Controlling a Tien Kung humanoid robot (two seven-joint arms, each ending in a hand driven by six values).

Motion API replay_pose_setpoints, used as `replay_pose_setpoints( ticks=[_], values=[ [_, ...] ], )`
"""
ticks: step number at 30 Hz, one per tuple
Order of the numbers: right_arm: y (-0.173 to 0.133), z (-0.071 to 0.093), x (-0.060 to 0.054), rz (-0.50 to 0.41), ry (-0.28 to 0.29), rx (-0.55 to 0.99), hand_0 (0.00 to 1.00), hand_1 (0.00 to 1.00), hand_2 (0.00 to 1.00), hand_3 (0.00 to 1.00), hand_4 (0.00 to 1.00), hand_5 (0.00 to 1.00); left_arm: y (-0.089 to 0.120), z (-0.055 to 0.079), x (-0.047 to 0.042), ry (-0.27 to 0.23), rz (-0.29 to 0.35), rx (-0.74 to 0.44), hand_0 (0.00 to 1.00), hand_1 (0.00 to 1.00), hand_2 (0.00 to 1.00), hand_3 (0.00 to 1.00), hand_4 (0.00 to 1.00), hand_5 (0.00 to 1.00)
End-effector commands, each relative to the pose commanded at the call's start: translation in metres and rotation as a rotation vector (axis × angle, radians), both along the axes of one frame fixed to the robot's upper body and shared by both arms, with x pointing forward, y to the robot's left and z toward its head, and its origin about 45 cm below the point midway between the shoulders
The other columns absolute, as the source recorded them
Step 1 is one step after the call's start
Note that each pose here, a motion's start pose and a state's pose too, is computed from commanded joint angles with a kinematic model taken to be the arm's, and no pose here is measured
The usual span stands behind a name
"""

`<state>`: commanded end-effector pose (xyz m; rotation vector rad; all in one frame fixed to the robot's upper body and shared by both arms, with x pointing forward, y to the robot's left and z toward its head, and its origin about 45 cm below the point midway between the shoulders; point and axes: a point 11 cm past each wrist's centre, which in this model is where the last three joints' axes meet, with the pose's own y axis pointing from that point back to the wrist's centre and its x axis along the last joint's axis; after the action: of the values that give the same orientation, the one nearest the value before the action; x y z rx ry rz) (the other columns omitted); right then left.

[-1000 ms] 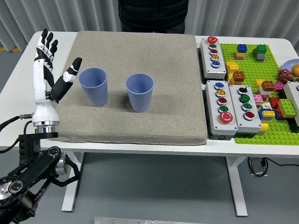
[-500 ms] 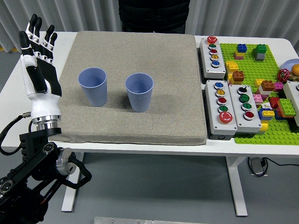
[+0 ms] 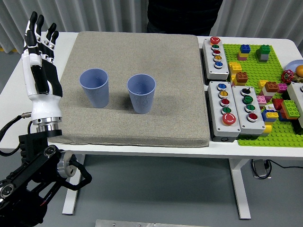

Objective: Pick cup pour cup place

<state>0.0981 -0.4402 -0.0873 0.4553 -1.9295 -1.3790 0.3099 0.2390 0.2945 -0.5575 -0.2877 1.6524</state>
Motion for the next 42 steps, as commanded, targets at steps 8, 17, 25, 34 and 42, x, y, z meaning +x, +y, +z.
replay_pose_setpoints(
  ticks=[8,17,25,34,42],
  values=[
    [0.002,-0.001,-0.001,-0.008,-0.003,0.003,0.667,0.609,0.551,0.538,0.002,0.115,-0.003,-0.001,-0.0002,0.006,-0.012,0.011,0.886,0.891,0.997,0.981,0.732,0.998],
    [0.001,-0.002,-0.006,-0.013,0.006,0.002,0.667,0.609,0.551,0.538,0.002,0.119,-0.001,-0.007,-0.0011,0.024,-0.007,0.018,0.887,0.891,0.998,0.985,0.732,0.998],
    [0.000,-0.001,-0.006,-0.014,0.007,-0.008,0.667,0.608,0.551,0.538,0.002,0.118,0.002,-0.006,-0.0013,0.017,0.007,0.010,0.887,0.892,0.998,0.983,0.730,0.998],
    [-0.004,-0.001,-0.012,-0.003,0.019,-0.022,0.667,0.609,0.551,0.539,0.002,0.123,0.001,-0.011,-0.0030,0.038,0.008,0.009,0.888,0.891,0.998,0.987,0.731,0.998],
    [-0.004,-0.002,-0.016,-0.019,0.021,-0.022,0.667,0.608,0.552,0.540,0.002,0.120,0.002,-0.009,-0.0040,0.031,0.012,0.010,0.887,0.891,0.998,0.990,0.730,0.998]
  ],
)
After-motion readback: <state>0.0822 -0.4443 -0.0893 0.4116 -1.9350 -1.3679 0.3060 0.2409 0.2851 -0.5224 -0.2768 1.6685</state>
